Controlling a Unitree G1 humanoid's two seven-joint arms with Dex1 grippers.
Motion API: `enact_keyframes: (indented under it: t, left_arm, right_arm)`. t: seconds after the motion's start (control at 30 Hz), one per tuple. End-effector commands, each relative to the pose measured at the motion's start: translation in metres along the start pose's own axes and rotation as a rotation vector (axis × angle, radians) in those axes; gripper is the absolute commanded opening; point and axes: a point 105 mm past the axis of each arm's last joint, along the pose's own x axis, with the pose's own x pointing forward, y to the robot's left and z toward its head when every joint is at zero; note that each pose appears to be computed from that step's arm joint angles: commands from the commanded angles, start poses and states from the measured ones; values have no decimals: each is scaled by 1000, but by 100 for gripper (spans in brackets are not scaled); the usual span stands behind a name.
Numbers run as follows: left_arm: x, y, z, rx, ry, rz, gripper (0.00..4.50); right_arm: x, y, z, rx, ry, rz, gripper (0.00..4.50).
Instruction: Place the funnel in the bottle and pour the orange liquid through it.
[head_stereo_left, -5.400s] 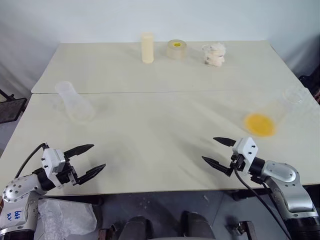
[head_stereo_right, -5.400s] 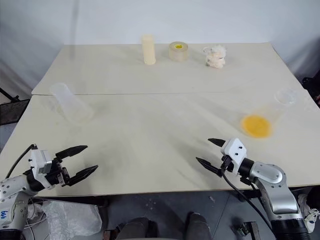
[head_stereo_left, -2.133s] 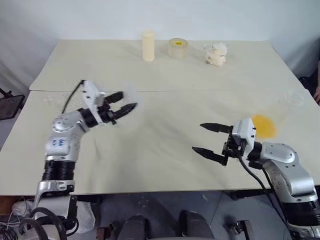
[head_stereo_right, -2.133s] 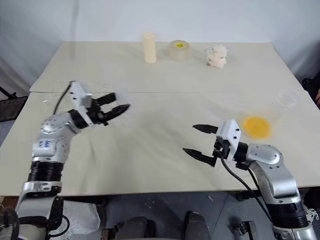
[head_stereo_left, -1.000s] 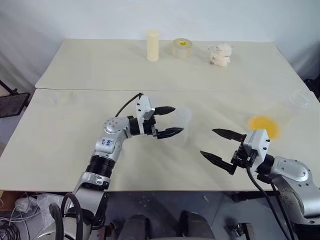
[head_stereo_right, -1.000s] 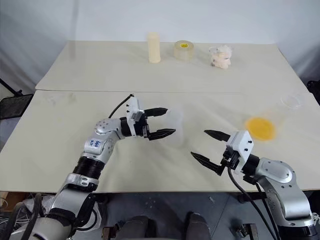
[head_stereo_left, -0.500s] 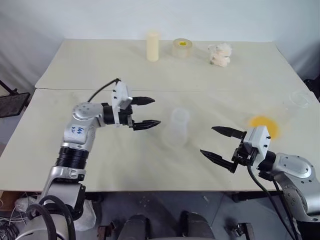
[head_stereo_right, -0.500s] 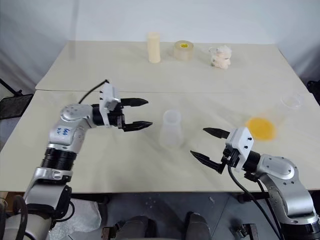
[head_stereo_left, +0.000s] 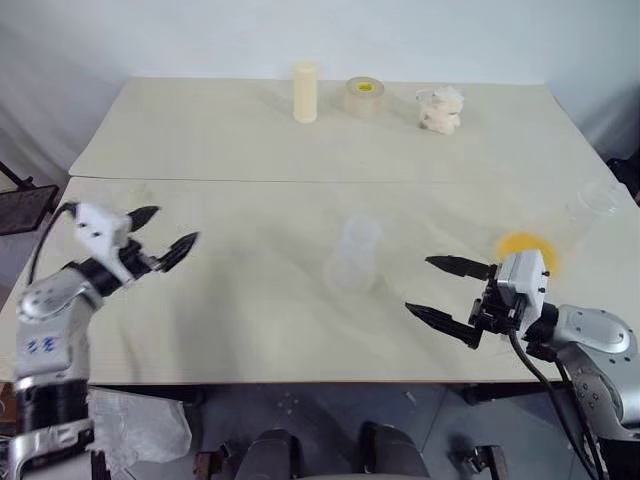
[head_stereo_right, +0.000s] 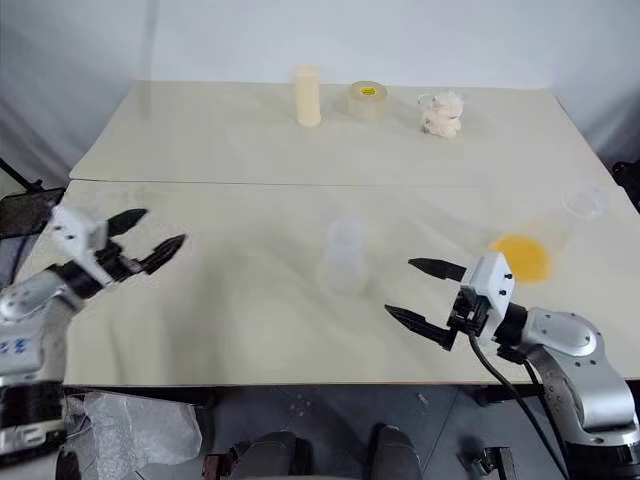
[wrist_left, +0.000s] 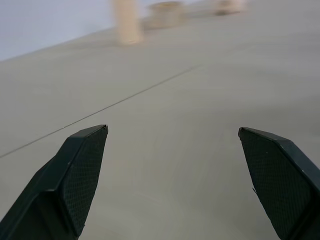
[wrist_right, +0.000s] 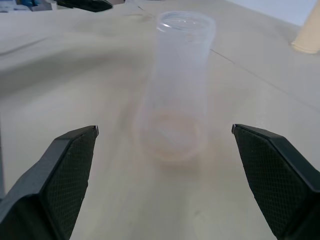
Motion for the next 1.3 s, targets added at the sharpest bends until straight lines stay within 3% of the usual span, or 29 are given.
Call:
enact_keyframes:
  t: [0.03,0.2,0.37,0.6,0.93,1.3]
  left_arm:
    - [-39,17,9,14,-19,138,444]
    - [-80,17,-4,-21,33,252,444]
    - [-88,29,-16,-27,35,356,444]
    - [-54,65,-18,14,-30,461,444]
    - [10,97,-22,43,-40,509,444]
    - [35,112,-22,-45,-3,620,444]
  right_arm:
    - [-6,-1,13,-24,-39,22,450]
    - [-7,1,16,-31,-57,50,450]
    - [-1,4,27,-52,-92,76,450]
    - [7,9,50,-93,-141,108,450]
    - [19,12,61,-108,-176,114,450]
    - [16,17,63,-117,-155,62,450]
